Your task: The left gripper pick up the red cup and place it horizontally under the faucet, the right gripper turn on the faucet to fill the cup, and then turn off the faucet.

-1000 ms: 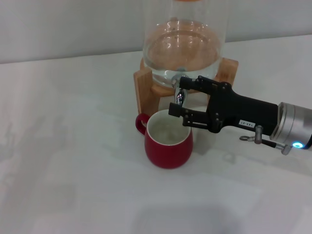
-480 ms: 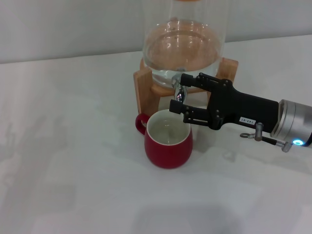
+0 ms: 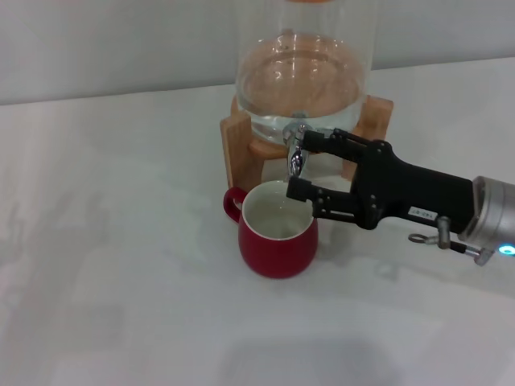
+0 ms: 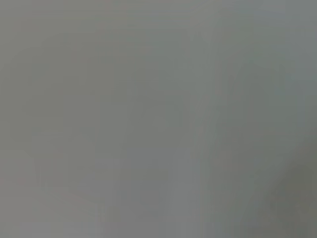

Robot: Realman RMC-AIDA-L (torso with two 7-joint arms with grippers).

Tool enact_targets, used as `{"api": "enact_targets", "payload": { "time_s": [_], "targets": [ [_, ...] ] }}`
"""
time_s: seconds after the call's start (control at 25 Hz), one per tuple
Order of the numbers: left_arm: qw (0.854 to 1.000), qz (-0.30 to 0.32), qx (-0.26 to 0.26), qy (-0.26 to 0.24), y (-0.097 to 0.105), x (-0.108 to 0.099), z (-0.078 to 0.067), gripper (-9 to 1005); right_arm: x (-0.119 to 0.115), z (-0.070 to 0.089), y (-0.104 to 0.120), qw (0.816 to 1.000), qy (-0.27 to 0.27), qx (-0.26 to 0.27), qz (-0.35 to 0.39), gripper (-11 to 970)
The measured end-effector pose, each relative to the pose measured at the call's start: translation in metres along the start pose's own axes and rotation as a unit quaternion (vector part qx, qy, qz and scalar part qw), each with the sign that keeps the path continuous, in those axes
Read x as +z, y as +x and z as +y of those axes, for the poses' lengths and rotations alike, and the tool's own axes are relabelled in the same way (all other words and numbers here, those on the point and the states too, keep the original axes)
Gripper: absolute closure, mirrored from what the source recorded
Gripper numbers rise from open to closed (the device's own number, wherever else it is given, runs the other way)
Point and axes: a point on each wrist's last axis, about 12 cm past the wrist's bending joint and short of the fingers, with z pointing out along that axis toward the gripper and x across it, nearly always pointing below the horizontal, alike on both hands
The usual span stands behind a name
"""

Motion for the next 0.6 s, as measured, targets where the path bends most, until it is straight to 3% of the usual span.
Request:
{"api": "enact_targets", "payload": {
  "time_s": [0.16, 0.6],
  "targets": [
    [1.0, 0.003, 0.0, -0.003, 0.001, -0.001, 0.001, 542, -0.007, -0.001, -0.004, 1.0, 0.009, -0.003, -0.018, 134],
    [1.0, 0.008, -0.001, -0.022, 0.003, -0.007, 0.008, 542, -0.025, -0.021, -0.021, 0.994, 0.088, -0.027, -0.063, 134]
  ]
}}
